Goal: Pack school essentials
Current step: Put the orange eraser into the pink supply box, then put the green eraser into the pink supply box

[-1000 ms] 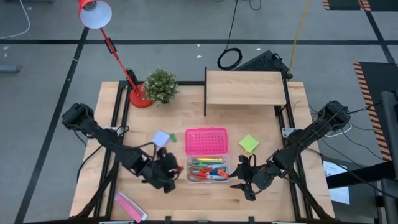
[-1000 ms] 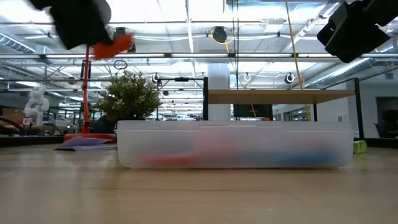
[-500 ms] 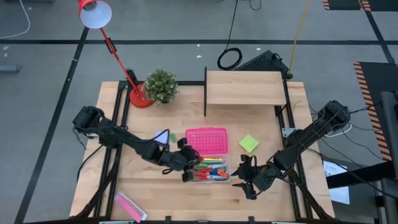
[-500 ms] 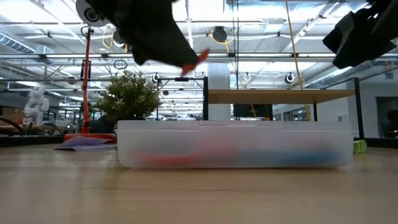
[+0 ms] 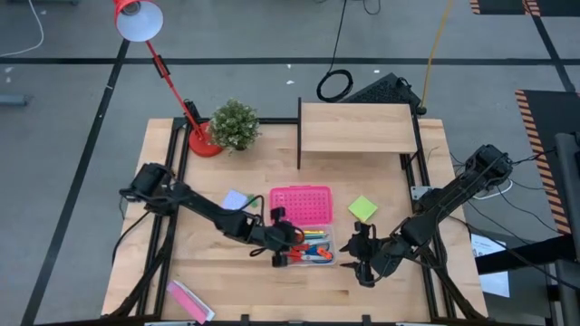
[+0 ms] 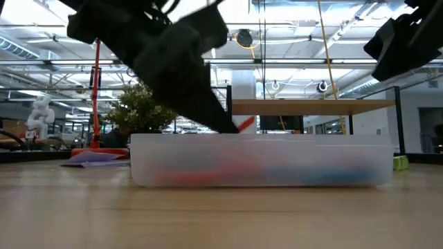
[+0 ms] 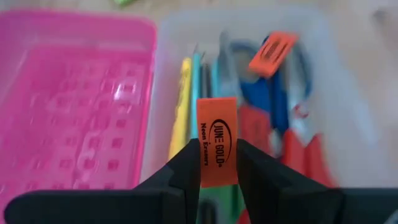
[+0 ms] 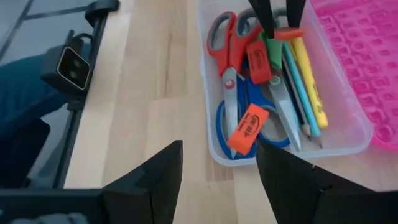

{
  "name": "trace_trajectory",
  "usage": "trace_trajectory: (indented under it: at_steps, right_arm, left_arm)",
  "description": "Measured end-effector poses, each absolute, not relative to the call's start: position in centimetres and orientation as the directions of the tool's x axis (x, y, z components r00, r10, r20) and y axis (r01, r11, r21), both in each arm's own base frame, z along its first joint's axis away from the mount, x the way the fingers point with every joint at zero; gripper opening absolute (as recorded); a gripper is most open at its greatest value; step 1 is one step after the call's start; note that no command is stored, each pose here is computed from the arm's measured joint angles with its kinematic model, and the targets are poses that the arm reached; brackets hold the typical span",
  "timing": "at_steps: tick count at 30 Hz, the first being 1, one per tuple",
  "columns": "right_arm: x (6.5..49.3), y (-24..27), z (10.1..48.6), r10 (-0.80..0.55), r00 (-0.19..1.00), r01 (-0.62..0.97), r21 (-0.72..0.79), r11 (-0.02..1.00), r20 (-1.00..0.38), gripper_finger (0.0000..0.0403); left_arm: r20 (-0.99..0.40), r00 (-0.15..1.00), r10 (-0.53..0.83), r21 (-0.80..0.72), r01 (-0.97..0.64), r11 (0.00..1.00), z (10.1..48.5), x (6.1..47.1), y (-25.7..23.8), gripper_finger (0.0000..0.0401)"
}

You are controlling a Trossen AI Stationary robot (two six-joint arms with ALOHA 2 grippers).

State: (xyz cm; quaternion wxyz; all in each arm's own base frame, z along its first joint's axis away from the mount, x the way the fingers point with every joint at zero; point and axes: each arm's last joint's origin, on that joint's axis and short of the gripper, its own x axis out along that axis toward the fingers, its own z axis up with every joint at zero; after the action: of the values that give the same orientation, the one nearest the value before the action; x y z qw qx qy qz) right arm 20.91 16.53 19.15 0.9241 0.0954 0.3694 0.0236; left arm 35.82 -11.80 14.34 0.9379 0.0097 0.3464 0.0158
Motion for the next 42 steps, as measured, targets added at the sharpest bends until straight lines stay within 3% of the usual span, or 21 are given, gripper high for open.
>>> trace_trajectory:
  at_steps: [7,15,22,26,30,33,38,42]
  right_arm:
    - [20.9,16.5,19.2,0.098,0.737,0.036,0.183,0.982,-0.669,0.0198]
    - [20.9,16.5,19.2,0.098,0.737,0.036,0.183,0.983,-0.669,0.0198]
    - [21.0,16.5,19.2,0.099,0.738,0.036,0.185,0.982,-0.668,0.0198]
    - [20.9,16.5,19.2,0.100,0.737,0.038,0.188,0.981,-0.669,0.0198]
    - [20.8,16.7,19.3,0.107,0.738,0.035,0.197,0.980,-0.666,0.0198]
    - [20.8,16.7,19.3,0.110,0.736,0.032,0.196,0.980,-0.668,0.0198]
    - [20.7,16.7,19.2,0.116,0.730,0.011,0.181,0.984,-0.674,0.0198]
    - [20.7,16.7,19.1,0.128,0.719,-0.003,0.180,0.984,-0.683,0.0198]
  left_arm:
    - [-0.671,0.740,0.045,-0.003,-0.064,0.998,13.7,36.1,-11.0,0.0108]
    - [-0.670,0.741,0.043,-0.020,-0.076,0.997,13.8,36.1,-10.9,0.0205]
    - [-0.659,0.752,0.022,-0.045,-0.069,0.997,18.2,34.4,-10.7,0.0240]
    - [-0.689,0.716,0.112,0.034,-0.122,0.992,20.9,32.1,-9.9,0.0241]
    - [-0.733,0.619,0.283,0.141,-0.268,0.953,22.1,29.8,-8.1,0.0241]
    - [-0.783,0.524,0.335,0.178,-0.326,0.928,22.4,28.6,-6.5,0.0241]
    - [-0.895,0.349,0.278,0.200,-0.243,0.949,21.5,27.6,-3.8,0.0241]
    - [-0.923,0.284,0.258,0.225,-0.145,0.964,20.9,27.7,-2.0,0.0241]
